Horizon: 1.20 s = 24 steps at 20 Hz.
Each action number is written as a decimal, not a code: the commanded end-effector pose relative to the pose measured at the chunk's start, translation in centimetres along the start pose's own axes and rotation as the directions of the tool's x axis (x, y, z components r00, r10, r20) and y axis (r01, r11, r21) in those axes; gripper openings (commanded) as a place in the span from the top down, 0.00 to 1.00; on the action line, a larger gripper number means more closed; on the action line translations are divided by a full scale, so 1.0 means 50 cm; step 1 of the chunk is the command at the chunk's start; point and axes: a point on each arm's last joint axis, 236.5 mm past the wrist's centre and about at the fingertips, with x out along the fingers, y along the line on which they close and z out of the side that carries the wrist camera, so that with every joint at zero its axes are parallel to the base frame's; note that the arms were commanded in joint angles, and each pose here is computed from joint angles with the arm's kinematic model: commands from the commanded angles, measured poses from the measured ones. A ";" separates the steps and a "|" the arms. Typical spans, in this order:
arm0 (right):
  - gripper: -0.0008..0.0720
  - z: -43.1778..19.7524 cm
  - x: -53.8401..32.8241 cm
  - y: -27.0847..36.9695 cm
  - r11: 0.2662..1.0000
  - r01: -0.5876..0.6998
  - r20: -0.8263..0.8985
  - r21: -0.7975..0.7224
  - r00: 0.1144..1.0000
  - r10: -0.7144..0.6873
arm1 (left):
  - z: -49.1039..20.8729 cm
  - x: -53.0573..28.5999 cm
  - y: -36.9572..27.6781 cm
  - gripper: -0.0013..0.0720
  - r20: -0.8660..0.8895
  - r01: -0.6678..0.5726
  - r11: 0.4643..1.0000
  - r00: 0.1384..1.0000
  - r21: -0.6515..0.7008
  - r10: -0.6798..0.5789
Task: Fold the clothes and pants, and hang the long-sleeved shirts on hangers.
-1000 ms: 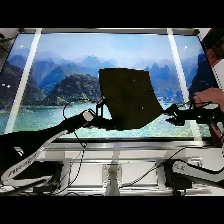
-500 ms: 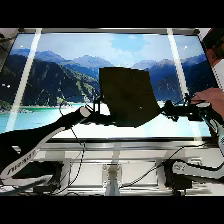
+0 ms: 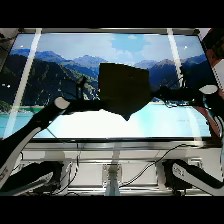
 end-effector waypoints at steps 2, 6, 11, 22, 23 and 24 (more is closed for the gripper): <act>0.94 0.061 -0.159 0.268 0.936 -0.041 0.216 -0.351 0.969 0.123 | 0.143 -0.221 -0.042 0.96 0.305 -0.055 0.988 0.952 0.147 0.007; 0.94 0.039 -0.320 0.474 0.833 -0.046 0.337 -0.551 0.901 0.273 | 0.225 -0.486 -0.147 0.96 0.650 -0.183 0.937 0.758 0.298 -0.059; 0.94 -0.075 -0.468 0.653 0.767 -0.188 0.328 -0.614 0.823 0.464 | 0.163 -0.770 -0.310 0.96 0.856 -0.287 0.868 0.453 0.404 -0.249; 0.93 -0.098 -0.236 0.477 0.936 -0.250 0.258 -0.250 0.914 0.313 | 0.098 -0.511 -0.142 0.97 0.511 -0.162 0.967 0.859 0.196 0.040; 0.93 -0.070 -0.196 0.436 0.955 -0.227 0.301 -0.192 0.912 0.277 | 0.111 -0.459 -0.099 0.97 0.454 -0.192 0.962 0.887 0.192 0.086; 0.93 -0.039 -0.153 0.388 0.972 -0.195 0.344 -0.133 0.910 0.229 | 0.127 -0.405 -0.059 0.97 0.407 -0.211 0.958 0.906 0.194 0.117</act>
